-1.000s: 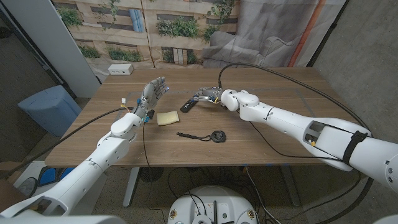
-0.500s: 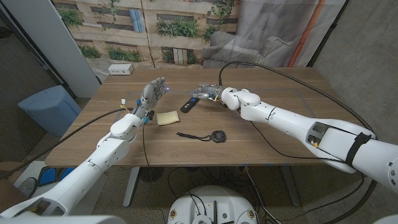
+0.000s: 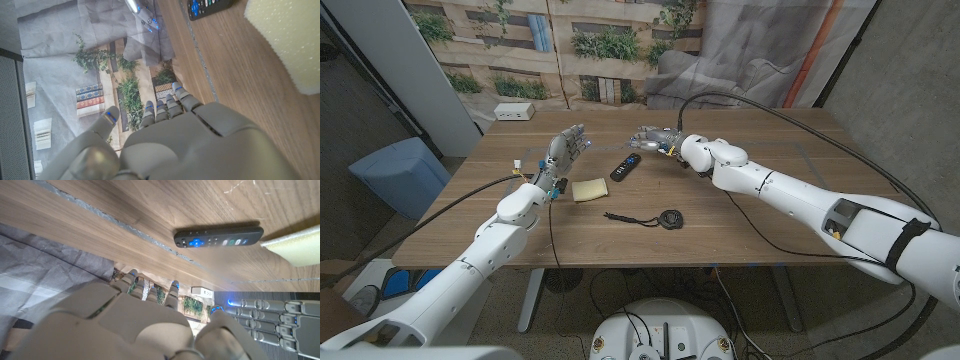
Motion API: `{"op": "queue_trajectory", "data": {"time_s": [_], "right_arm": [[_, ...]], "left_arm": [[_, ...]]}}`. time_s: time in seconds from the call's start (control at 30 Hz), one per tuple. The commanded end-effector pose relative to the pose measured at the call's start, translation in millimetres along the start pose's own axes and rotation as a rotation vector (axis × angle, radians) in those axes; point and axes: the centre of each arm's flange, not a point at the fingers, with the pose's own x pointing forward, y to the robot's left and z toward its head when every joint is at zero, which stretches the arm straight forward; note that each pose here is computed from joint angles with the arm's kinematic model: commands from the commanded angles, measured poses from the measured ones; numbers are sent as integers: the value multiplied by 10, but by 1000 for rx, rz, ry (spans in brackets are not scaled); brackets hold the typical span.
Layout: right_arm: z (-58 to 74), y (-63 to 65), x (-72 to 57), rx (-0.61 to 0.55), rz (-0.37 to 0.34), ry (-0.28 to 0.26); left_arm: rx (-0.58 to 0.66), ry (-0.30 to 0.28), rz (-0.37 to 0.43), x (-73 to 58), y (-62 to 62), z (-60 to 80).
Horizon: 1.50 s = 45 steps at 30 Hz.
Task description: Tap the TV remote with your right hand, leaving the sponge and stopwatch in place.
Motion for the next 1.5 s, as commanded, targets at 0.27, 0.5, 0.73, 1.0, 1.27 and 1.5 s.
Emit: {"op": "queue_trajectory", "data": {"time_s": [0.27,0.5,0.73,1.0,1.27,1.5], "right_arm": [[-193,-41,-290,142,-112,8],[-372,-34,-447,221,-178,7],[-496,16,-583,350,-226,37],[-673,69,-713,462,-283,73],[-853,152,-847,591,-340,121],[-1012,238,-957,681,-370,148]], "left_arm": [[3,-10,-11,64,74,16],[1,-4,-22,100,80,11],[2,-4,-26,130,117,16],[5,7,-29,162,164,22],[1,6,-55,316,195,16],[6,10,-54,356,217,-4]]}}
